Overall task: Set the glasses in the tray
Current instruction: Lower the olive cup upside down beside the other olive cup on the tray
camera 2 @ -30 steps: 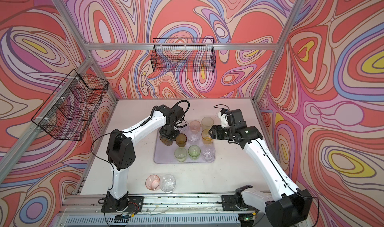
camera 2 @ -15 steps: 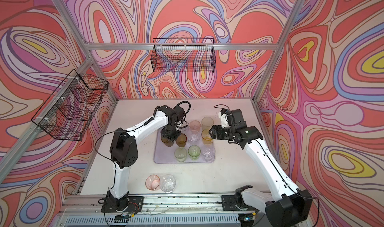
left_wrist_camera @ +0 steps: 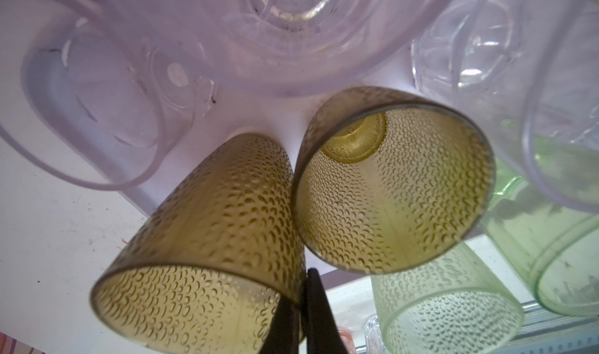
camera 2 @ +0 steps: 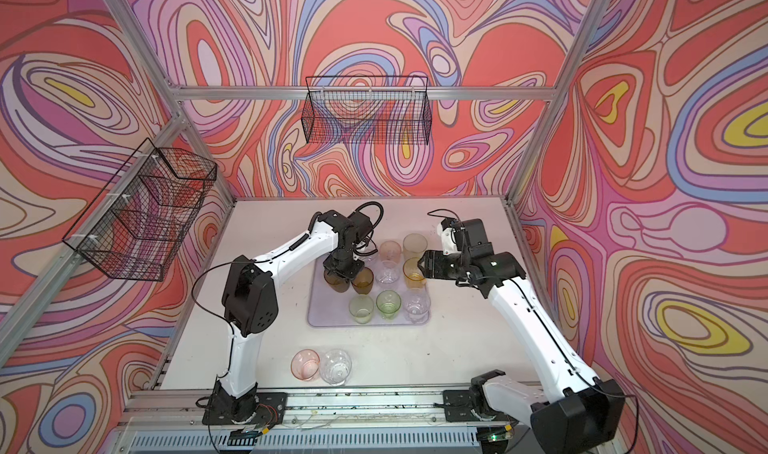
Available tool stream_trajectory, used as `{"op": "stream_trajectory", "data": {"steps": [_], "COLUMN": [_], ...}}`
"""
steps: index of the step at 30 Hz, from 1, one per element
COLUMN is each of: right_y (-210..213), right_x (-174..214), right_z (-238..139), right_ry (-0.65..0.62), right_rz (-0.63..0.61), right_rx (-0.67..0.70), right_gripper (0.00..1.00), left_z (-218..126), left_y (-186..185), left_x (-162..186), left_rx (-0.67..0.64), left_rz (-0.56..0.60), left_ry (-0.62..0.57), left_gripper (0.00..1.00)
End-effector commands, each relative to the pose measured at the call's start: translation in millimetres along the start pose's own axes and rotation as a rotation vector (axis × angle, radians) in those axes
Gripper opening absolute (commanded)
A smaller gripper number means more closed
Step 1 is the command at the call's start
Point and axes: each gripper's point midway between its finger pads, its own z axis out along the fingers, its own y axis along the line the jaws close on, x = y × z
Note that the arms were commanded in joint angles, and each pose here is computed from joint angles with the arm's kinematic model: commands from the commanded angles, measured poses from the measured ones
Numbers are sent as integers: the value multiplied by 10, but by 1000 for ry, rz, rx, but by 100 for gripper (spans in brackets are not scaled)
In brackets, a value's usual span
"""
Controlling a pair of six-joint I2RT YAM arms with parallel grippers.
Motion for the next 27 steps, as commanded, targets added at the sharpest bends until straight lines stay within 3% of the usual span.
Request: {"op": "stream_trajectory", "data": {"steps": [1, 27], "right_y": [-16, -28], "right_x": [11, 29], "right_z": [-50, -54], "right_ry": [-9, -7], "right_rz": [-10, -11], "right_rx": [9, 13], "right_gripper": [70, 71], "left_z": [5, -153], "left_y": [-25, 49], "left_x": [23, -3], "left_rx": [-1, -47], "left_rz": [12, 2], "left_ry": [25, -18], "left_gripper": [8, 20]}}
